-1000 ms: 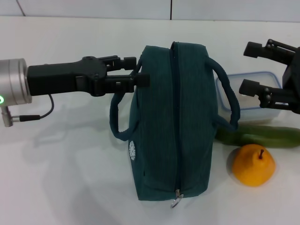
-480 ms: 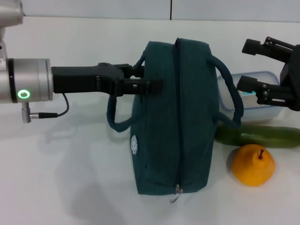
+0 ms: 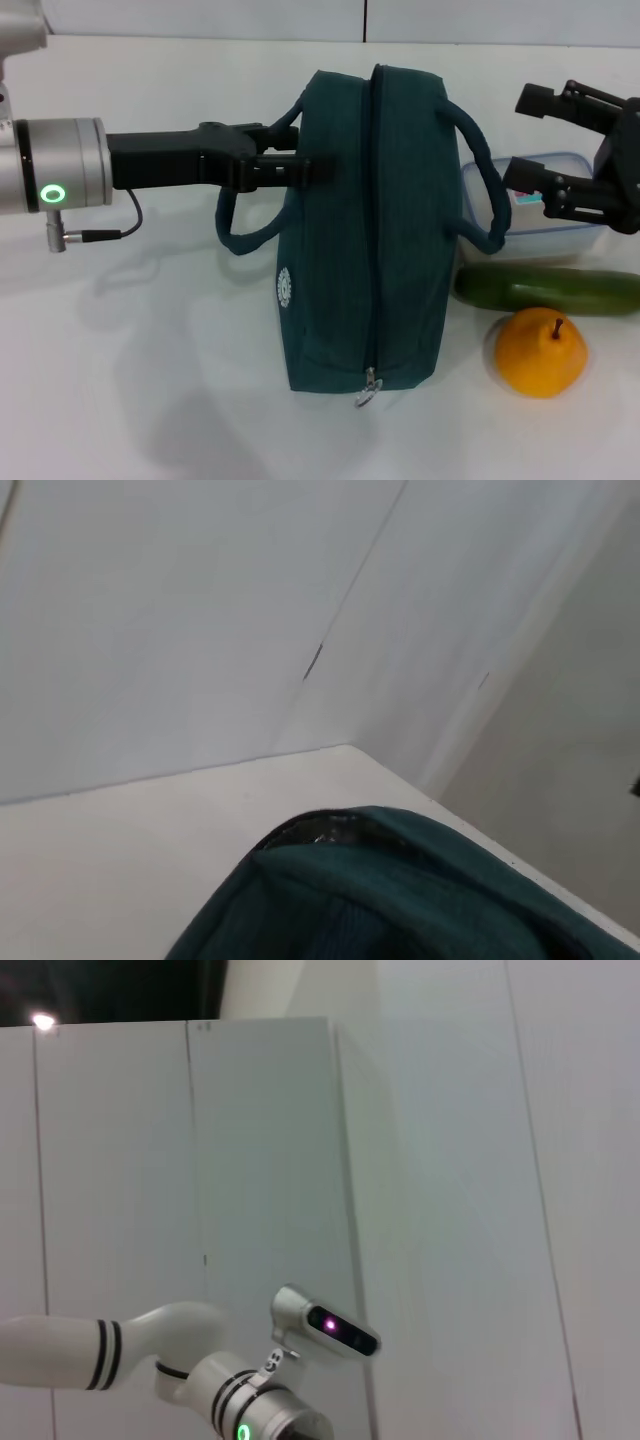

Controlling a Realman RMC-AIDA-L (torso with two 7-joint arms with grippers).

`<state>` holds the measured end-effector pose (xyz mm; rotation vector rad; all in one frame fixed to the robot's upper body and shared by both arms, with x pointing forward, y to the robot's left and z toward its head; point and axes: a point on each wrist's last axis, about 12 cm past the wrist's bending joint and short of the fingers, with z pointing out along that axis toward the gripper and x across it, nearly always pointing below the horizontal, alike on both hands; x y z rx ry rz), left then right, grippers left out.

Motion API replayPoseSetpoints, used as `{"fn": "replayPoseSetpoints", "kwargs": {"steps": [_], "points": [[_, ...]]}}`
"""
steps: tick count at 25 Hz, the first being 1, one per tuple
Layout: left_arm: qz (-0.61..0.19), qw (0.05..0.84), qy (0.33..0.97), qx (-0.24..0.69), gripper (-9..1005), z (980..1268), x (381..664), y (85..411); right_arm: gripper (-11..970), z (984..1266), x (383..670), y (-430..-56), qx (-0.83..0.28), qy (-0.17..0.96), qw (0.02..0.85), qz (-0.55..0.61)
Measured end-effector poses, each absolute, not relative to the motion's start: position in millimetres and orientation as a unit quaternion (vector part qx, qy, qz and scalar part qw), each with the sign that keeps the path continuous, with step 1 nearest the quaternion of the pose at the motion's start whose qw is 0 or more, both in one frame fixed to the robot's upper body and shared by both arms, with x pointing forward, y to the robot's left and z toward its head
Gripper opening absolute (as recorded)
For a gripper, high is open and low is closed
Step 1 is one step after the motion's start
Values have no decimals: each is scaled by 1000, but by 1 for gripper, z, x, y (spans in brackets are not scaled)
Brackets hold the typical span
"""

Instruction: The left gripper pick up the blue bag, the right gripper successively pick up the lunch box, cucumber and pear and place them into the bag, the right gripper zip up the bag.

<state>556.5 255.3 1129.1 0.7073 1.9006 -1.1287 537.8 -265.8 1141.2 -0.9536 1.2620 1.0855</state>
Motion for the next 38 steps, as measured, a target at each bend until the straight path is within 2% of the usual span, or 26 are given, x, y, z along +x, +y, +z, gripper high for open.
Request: {"fn": "replayPoseSetpoints", "kwargs": {"steps": [4,9,15,20,26,31,38], "points": [[-439,408,745,293,835,1129,557,256,824,1134,538,-264,-396,543,576,465],[-433,414,743,300,619,1129,558,256,825,1122,533,-267,-370,547,588,467],[-438,408,744,297,482,1124,557,253,825,1106,526,-273,-315,564,601,471],[-433,416,734,316,368,1123,557,251,825,1087,521,-282,-198,591,624,471],[-425,432,721,338,161,1123,556,250,825,1060,517,-296,-18,626,643,441],[-421,434,717,348,47,1124,558,248,825,1039,508,-304,107,645,614,442],[-417,438,712,356,44,1124,557,247,824,1025,493,-310,182,647,586,452]]}}
